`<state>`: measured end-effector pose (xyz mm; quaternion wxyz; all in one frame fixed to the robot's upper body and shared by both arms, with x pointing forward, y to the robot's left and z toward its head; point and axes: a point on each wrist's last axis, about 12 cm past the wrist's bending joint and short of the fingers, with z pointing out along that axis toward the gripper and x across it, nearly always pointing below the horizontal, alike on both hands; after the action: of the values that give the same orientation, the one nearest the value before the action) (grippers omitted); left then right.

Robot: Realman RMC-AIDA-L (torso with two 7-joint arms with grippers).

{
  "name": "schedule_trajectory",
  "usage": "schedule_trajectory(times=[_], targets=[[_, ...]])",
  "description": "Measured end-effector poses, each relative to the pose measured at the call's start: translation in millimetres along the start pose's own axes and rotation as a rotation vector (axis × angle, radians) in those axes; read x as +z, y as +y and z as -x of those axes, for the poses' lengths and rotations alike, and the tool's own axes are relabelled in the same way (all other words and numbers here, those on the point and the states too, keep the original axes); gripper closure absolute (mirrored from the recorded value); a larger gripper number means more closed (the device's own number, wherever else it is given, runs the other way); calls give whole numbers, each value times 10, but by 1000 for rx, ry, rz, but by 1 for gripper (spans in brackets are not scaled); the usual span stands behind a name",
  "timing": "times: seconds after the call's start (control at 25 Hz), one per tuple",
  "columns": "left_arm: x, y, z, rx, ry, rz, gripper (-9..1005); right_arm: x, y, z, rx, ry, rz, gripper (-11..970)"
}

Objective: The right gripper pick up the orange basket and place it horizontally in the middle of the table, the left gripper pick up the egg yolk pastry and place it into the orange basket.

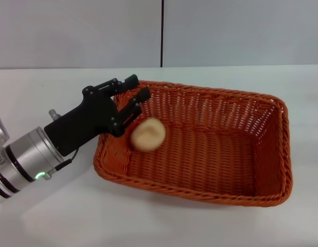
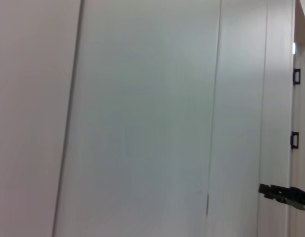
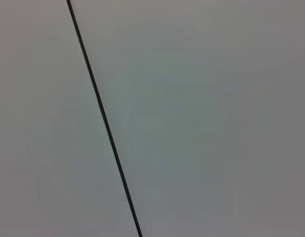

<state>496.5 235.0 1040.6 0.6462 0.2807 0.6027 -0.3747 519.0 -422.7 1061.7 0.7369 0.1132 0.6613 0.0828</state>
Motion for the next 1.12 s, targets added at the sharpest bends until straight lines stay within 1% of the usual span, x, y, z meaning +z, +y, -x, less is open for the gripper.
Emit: schedule_trajectory(times=[0.12, 0.16, 0.24, 0.28, 0.36, 0.44, 0.48, 0.52, 0.56, 0.6, 0.72, 0.76, 0.88, 0.92, 0.96, 1.12], targets=[[1, 5, 3, 0, -4, 5, 764, 7, 4, 2, 0, -1, 1, 451], [-27, 42, 21, -3, -29, 53, 744, 7, 4, 2, 0, -1, 1, 451], [-35, 49, 24, -4, -34, 62, 583, 7, 4, 2, -1, -1, 1, 451], [-65, 69, 30, -4, -47, 94, 502, 6, 4, 2, -1, -1, 1, 451], [-126, 100, 37, -2, -74, 157, 460, 2, 1, 1, -1, 0, 0, 451], [-236, 131, 23, -4, -113, 273, 418, -8, -8, 1, 0, -1, -3, 451], [-236, 131, 23, -4, -113, 273, 397, -16, -15, 3, 1, -4, -7, 451], [-294, 141, 15, -1, -133, 334, 375, -28, -27, 8, 3, -9, -13, 451], [-477, 135, -3, 26, -188, 496, 354, -55, -51, 17, 8, -19, -25, 451], [-477, 135, -3, 26, -188, 496, 333, -55, -51, 17, 8, -19, -25, 451], [-679, 119, -2, 55, -246, 659, 270, -87, -76, 22, 18, -28, -38, 451], [-783, 109, 8, 73, -280, 749, 270, -106, -95, 29, 23, -36, -49, 451], [-930, 87, 10, 100, -297, 839, 270, -121, -104, 39, 27, -47, -52, 451], [-930, 87, 10, 100, -297, 839, 270, -121, -104, 39, 27, -47, -52, 451], [-983, 94, 12, 106, -299, 863, 270, -125, -103, 45, 29, -53, -52, 451], [-1011, 102, 15, 109, -300, 878, 270, -129, -95, 38, 34, -55, -54, 451]])
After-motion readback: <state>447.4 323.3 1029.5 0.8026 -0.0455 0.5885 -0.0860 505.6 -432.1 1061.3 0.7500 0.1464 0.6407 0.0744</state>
